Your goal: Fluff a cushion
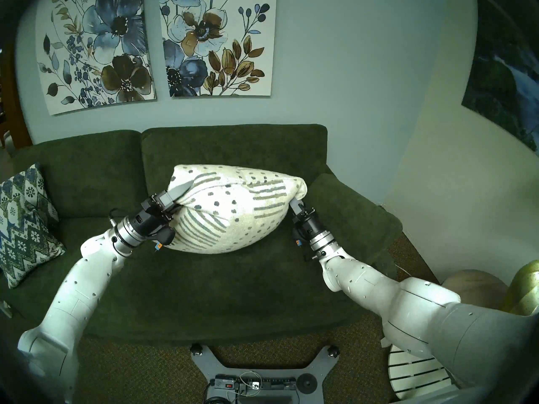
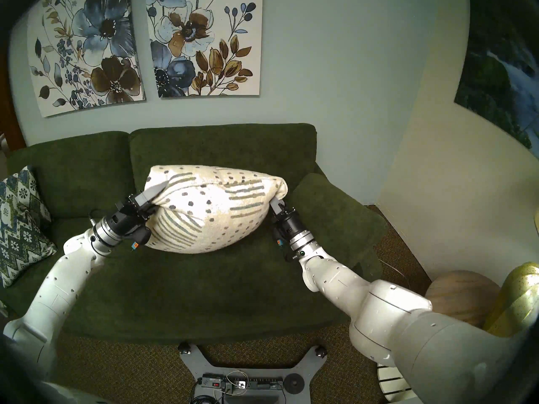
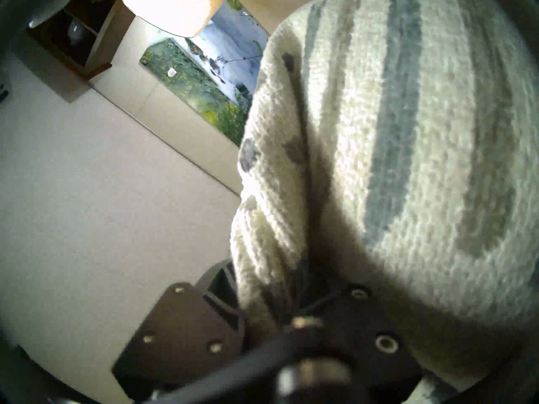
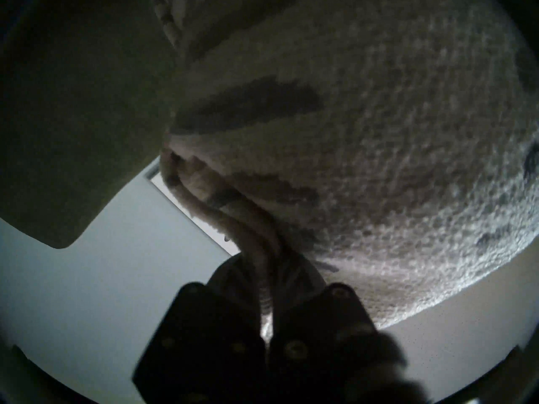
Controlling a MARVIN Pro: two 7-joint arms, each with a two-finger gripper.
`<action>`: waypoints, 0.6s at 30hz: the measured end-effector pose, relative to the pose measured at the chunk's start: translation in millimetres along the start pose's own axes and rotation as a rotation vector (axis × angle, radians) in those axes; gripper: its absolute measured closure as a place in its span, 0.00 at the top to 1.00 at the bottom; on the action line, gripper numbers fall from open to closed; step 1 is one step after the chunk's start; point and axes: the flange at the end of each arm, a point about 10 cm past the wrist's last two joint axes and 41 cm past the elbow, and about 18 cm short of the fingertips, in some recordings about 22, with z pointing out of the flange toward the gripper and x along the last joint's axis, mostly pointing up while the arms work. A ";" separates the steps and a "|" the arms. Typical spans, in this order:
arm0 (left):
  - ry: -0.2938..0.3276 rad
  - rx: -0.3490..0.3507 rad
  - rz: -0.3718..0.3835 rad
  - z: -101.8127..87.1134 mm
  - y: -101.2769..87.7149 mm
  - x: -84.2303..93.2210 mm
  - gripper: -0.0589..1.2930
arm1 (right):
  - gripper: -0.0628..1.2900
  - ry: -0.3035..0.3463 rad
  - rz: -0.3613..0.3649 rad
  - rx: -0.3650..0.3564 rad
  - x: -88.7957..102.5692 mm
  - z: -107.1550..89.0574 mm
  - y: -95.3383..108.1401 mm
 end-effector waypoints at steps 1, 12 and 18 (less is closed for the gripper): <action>0.003 0.012 0.019 3.0 -4.3 -5.6 0.17 | 0.02 -0.007 -0.005 -0.006 -1.6 5.9 1.5; 0.030 0.113 0.185 22.1 -47.8 -50.1 0.17 | 0.02 -0.052 -0.038 -0.065 0.0 49.0 27.3; 0.044 0.142 0.238 23.4 -63.5 -58.8 0.17 | 0.02 -0.048 -0.091 -0.073 7.5 56.8 38.6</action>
